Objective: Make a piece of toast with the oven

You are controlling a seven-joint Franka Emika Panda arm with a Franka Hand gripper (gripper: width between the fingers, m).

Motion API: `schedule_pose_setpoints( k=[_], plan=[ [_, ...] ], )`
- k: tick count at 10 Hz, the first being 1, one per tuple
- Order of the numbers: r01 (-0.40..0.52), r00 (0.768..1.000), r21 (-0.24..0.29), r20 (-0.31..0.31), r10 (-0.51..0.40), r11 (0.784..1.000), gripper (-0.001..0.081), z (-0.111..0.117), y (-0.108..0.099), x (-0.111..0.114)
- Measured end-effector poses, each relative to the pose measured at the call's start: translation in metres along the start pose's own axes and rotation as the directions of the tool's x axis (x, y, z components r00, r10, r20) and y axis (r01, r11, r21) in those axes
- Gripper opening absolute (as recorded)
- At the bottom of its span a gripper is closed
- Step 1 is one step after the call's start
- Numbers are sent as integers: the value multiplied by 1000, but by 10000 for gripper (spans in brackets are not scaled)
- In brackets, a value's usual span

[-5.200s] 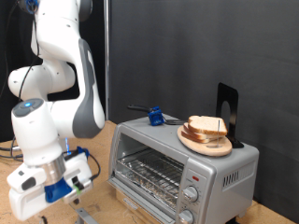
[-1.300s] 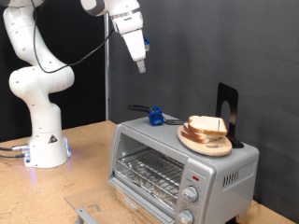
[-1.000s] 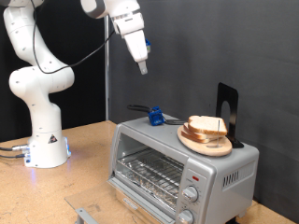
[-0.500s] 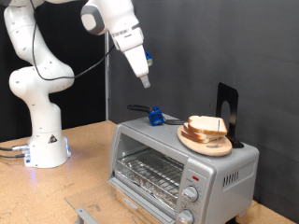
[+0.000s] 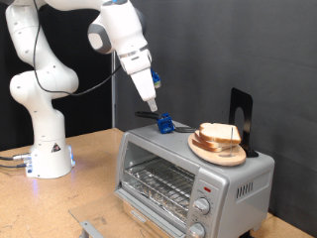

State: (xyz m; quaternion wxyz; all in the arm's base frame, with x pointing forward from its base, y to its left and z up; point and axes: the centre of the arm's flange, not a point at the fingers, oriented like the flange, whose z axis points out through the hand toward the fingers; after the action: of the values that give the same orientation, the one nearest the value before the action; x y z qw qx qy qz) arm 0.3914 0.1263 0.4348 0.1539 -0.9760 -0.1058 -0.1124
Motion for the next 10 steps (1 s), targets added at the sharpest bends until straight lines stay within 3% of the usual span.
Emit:
schedule_pose_setpoints(
  k=[10],
  plan=[
    [44, 999, 4, 30, -44, 999, 808, 45, -17, 1]
  ],
)
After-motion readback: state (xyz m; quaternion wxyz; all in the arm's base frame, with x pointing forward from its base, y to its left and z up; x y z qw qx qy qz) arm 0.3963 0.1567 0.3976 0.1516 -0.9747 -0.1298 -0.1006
